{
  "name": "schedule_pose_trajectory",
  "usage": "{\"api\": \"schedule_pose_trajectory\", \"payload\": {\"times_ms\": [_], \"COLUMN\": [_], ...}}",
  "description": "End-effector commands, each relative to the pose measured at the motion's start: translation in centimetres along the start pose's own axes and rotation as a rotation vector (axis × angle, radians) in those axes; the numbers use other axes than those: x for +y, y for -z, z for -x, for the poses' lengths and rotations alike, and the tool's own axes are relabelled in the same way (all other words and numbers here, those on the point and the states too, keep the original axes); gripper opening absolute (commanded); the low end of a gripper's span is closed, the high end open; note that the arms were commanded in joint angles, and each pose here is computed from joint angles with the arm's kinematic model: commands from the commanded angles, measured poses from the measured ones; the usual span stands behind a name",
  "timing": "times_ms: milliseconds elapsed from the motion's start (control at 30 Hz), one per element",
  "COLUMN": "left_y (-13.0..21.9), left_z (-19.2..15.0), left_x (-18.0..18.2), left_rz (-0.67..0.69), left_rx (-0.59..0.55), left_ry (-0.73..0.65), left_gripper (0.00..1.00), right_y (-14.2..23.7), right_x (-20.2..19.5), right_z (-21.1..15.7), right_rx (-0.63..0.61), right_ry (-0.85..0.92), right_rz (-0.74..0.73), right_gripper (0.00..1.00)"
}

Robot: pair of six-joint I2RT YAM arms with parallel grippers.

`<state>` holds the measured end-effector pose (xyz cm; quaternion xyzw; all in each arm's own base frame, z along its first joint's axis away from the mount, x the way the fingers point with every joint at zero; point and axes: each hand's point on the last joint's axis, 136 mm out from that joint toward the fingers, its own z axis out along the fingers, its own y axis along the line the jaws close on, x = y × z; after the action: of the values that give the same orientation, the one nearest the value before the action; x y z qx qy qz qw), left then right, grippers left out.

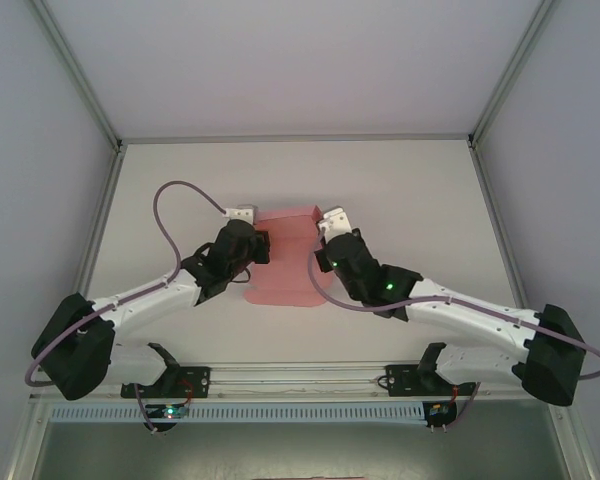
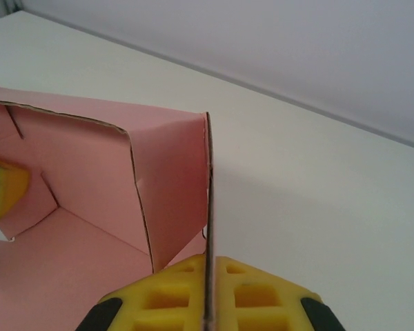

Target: Assemble paper box

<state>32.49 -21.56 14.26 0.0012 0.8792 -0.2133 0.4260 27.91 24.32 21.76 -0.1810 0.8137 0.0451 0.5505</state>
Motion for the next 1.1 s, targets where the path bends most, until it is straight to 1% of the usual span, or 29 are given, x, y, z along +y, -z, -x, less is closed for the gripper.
{"api": "schedule_pose_trajectory", "payload": {"times_ms": [0, 67, 133, 200, 233, 333, 400, 433, 467, 600, 700, 767, 800, 900, 1000, 1067], "left_y": [0.2, 0.0, -0.2, -0.2, -0.3, -0.2, -0.1, 0.0, 0.0, 0.2, 0.3, 0.3, 0.5, 0.9, 1.3, 1.5], "left_z": [2.0, 2.2, 2.3, 2.3, 2.3, 2.2, 2.2, 2.2, 2.1, 1.7, 1.5, 1.5, 1.4, 1.4, 1.4, 1.4], "left_x": [-3.1, -2.9, -2.5, -2.3, -2.3, -2.3, -2.2, -2.2, -2.3, -2.4, -2.5, -2.7, -3.0, -3.5, -3.9, -4.1], "left_rz": [-0.079, -0.059, -0.037, -0.026, -0.026, -0.033, -0.03, -0.035, -0.041, -0.065, -0.084, -0.105, -0.12, -0.152, -0.178, -0.189], "left_rx": [-0.052, -0.055, -0.06, -0.065, -0.067, -0.066, -0.066, -0.063, -0.061, -0.046, -0.039, -0.041, -0.038, -0.037, -0.035, -0.034], "left_ry": [0.028, 0.032, 0.026, 0.018, 0.012, -0.015, -0.029, -0.038, -0.049, -0.07, -0.078, -0.087, -0.096, -0.118, -0.133, -0.131], "left_gripper": [0.0, 0.0, 0.0, 0.0, 0.0, 0.0, 0.0, 0.0, 0.0, 0.0, 0.0, 0.0, 0.0, 0.0, 0.0, 0.0], "right_y": [-0.2, -0.2, 0.2, 1.0, 1.4, 3.1, 4.4, 5.1, 6.0, 9.2, 11.1, 11.6, 11.8, 12.1, 11.5, 10.5], "right_x": [2.6, 4.1, 5.5, 5.6, 5.5, 3.8, 2.3, 1.6, 0.8, -1.6, -4.1, -7.2, -8.6, -12.4, -14.2, -14.4], "right_z": [1.3, 1.3, 1.3, 1.4, 1.3, 0.8, 0.8, 0.9, 1.1, 2.3, 2.8, 2.6, 2.3, 1.3, 0.1, -0.6], "right_rx": [-0.039, -0.038, -0.034, -0.042, -0.046, -0.057, -0.072, -0.082, -0.097, -0.202, -0.278, -0.289, -0.28, -0.243, -0.177, -0.136], "right_ry": [-0.062, -0.07, -0.069, -0.079, -0.076, -0.051, -0.035, -0.035, -0.034, -0.045, -0.064, -0.109, -0.116, -0.128, -0.146, -0.172], "right_rz": [0.046, 0.115, 0.193, 0.232, 0.246, 0.245, 0.231, 0.23, 0.233, 0.259, 0.223, 0.115, 0.059, -0.096, -0.141, -0.117], "right_gripper": [0.04, 0.04, 0.1, 0.2, 0.21, 0.3, 0.4, 0.41, 0.43, 0.6, 0.6, 0.62, 0.64, 0.62, 0.62, 0.62]}}
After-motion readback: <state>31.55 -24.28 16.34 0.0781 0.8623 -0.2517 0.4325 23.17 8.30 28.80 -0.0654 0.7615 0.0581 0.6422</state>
